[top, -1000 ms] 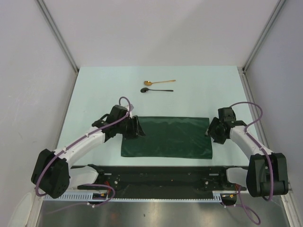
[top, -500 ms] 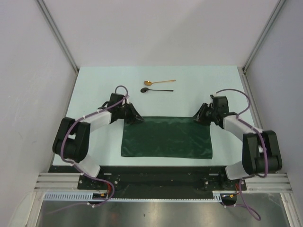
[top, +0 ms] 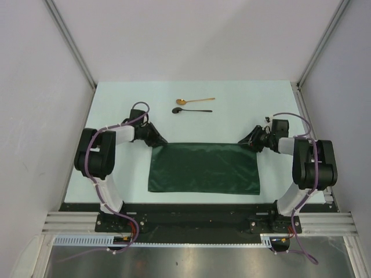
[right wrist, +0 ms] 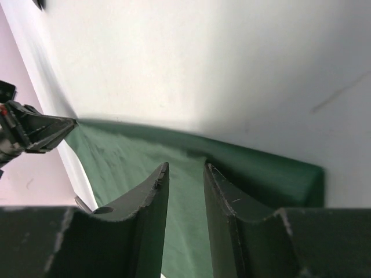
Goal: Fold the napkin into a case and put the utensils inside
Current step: Smooth out the rectangle-folded napkin at the center of the board.
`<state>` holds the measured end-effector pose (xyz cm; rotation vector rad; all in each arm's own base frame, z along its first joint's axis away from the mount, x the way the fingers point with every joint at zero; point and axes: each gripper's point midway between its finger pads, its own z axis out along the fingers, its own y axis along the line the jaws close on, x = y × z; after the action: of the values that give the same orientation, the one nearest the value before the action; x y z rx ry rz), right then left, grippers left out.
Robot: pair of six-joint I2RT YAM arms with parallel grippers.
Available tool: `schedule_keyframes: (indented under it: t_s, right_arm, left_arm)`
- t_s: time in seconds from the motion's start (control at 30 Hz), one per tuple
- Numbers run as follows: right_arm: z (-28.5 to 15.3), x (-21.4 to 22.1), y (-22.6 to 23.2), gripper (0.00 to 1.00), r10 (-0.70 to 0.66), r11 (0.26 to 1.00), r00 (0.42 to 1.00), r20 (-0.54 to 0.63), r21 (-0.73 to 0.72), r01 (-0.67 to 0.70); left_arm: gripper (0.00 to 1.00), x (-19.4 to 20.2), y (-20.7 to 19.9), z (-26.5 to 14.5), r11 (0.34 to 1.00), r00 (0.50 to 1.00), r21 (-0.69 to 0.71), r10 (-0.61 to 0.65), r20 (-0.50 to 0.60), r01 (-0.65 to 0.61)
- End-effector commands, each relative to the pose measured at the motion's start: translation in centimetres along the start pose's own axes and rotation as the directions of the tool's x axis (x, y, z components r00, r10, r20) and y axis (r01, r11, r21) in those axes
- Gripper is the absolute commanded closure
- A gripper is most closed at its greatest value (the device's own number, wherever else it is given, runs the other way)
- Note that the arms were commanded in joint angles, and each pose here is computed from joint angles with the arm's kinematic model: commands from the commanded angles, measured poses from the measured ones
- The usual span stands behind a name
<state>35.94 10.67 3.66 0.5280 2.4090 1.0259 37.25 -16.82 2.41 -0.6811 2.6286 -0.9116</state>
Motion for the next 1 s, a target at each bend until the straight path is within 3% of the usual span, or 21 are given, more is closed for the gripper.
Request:
schedule_keyframes:
  t_s: [0.0,0.3,0.47,0.7,0.87,0.97]
  right_arm:
    - [-0.7,-1.8,-0.9,0.64,-0.026,0.999,0.999,0.032,-0.041,0.027]
    - [-1.6,-3.0,-4.6,0.64,0.015,0.999,0.999,0.049,0.033,-0.017]
    - [-2.5,-4.8,-6.5,0.59,0.001,0.994,0.996,0.089,0.111,-0.011]
    - [-4.6,-6.8,-6.0,0.54,-0.008,0.975,0.993,0.114,0.220,-0.017]
    - [-9.2,-8.4,-7.1,0.49,-0.024,0.882,0.984,0.179,0.467,-0.063]
    - [-12.0,-7.9,-5.5,0.43,-0.062,0.861,0.977,0.206,0.506,-0.052]
  left_arm:
    - [0.82,-2.3,2.6,0.2,0.995,0.999,-0.104,0.004,0.044,0.001]
    - [0.81,-4.4,4.7,0.0,0.980,0.997,-0.197,0.012,0.080,0.004]
    - [0.79,-4.7,5.1,-0.6,0.973,0.995,-0.232,0.019,0.100,0.005]
    - [0.79,-6.2,4.5,-1.7,0.962,0.987,-0.267,0.087,0.134,-0.049]
    - [0.63,-7.6,-0.2,-6.3,0.960,0.946,-0.240,0.206,0.249,-0.146]
    - [0.57,-6.9,-2.3,-8.8,0.947,0.913,-0.248,0.276,0.301,-0.204]
